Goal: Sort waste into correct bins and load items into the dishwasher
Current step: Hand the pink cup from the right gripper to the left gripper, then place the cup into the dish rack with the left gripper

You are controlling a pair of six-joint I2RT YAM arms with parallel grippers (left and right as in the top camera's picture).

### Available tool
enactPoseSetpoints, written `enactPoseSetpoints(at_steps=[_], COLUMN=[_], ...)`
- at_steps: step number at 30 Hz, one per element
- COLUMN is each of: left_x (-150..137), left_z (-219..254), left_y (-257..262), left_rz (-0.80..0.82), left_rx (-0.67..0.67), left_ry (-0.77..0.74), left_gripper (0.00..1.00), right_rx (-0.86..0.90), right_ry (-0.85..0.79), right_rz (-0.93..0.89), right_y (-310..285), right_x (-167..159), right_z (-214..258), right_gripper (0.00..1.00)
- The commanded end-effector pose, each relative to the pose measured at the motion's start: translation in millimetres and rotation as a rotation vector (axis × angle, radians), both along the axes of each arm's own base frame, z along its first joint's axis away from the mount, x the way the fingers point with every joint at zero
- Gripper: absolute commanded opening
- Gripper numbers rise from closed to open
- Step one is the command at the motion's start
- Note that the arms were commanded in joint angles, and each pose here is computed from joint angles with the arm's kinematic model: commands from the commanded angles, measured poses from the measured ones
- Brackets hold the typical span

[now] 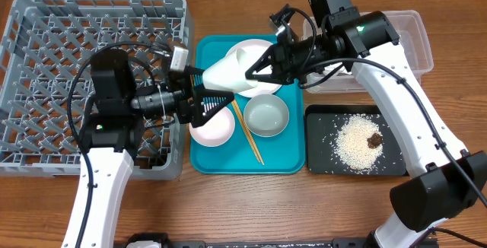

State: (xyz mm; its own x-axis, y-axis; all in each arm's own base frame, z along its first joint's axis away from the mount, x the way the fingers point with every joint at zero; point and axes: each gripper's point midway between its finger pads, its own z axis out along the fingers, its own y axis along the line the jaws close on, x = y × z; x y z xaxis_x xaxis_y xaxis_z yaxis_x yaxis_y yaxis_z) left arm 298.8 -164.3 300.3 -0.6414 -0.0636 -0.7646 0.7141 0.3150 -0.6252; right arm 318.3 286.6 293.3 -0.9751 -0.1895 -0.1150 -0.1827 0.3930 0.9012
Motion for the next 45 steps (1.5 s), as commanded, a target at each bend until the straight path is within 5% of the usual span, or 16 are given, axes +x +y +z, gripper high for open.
enactPoseSetpoints(at_steps=[1, 7, 25, 35, 45], left_x=[-9.1, -6.8, 4.8, 36.9, 41.8], left_z=[14.0, 18.9, 17.5, -28.8, -83.2], left_y=[-7.6, -7.7, -4.3, 25.8, 125.3], left_rz=[-0.072, -0.071, -0.01, 0.255, 0.657], left_rx=[-0.029, -0.031, -0.001, 0.198, 0.497], left_ry=[-0.039, -0.077, -0.104, -0.007, 0.204], left_gripper=[1.0, 0.98, 0.58, 0.54, 0.48], right_rx=[0.084, 0.101, 0.062, -0.327, -0.817], right_ry=[0.002, 0.014, 0.051, -0.03, 0.009], right_rz=[0.056, 0.088, 0.076, -0.147, -0.406], right_y=[7.7, 14.7, 12.0, -37.8, -162.7], right_x=[-11.0, -19.8, -23.7, 17.6, 38.5], right_z=[18.1, 21.0, 14.4, -44.9, -90.6], right_gripper=[0.04, 0.04, 0.04, 0.33, 0.35])
